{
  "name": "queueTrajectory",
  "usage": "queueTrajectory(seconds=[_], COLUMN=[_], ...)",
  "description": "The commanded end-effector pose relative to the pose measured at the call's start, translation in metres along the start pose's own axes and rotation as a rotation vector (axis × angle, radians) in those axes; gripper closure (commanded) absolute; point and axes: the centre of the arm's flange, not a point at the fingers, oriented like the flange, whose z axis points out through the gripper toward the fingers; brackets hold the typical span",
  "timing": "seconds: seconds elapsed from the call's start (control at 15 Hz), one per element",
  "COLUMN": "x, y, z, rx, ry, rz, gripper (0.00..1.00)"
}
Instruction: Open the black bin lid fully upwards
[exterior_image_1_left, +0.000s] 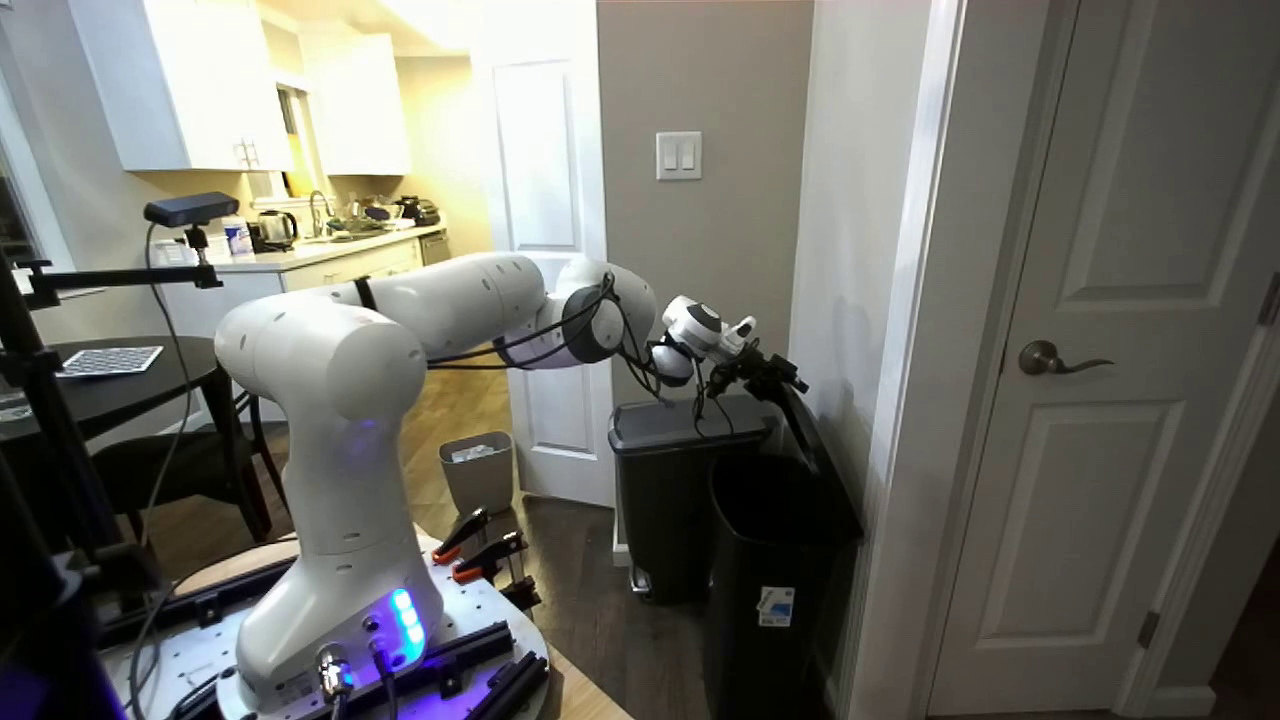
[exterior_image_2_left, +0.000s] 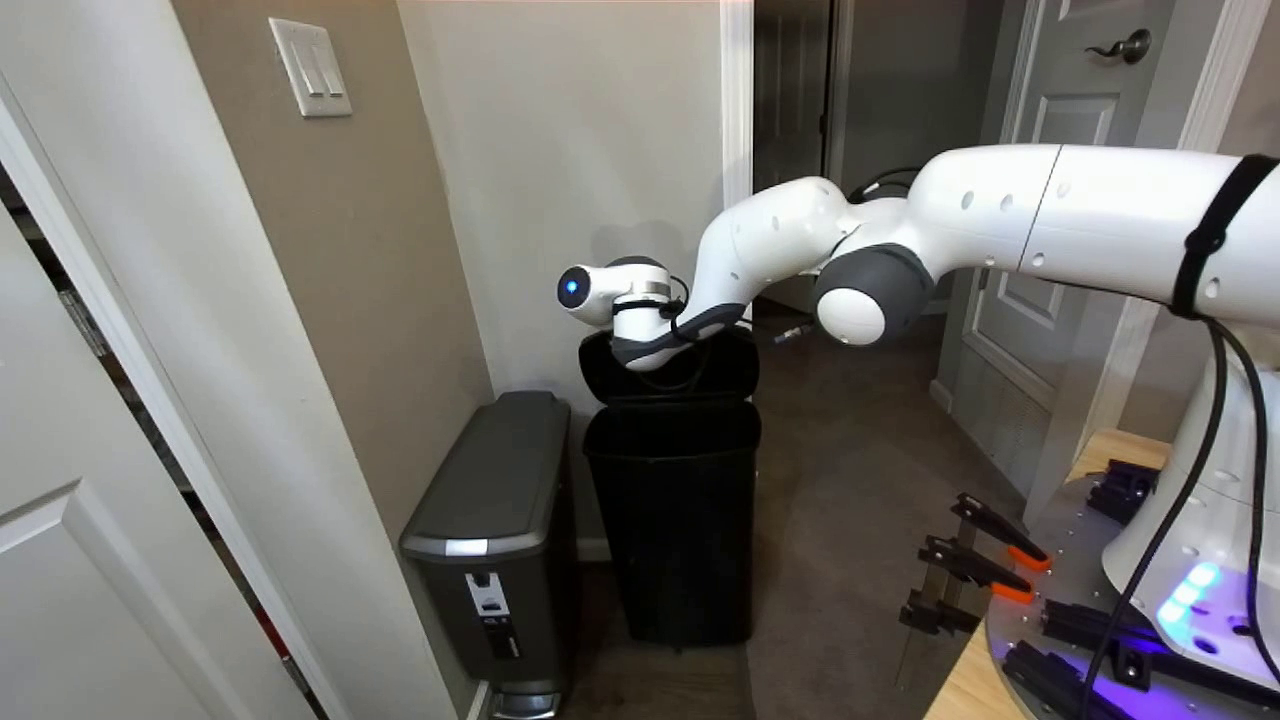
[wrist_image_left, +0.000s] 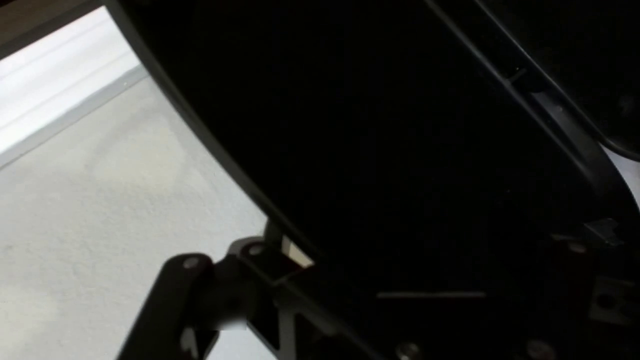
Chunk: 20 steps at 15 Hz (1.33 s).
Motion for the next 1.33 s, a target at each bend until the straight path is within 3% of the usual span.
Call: queueTrajectory(seconds=[0.0,0.33,0.6,0.87,1.27], x=[0.0,0.016,0.036,0.046,0.048], y=[0.0,0.037,0.069,0.082,0.09], z=[0.0,-0.005,-0.01,-0.008,-0.003], rx=[0.0,0.056,0.163,0.245,0.304], ry=[0.0,0.014,0.067,0.09,0.085], rz=[0.0,0.049,0.087,0.11,0.137], gripper=[0.0,0.0,0.0,0.0,0.0])
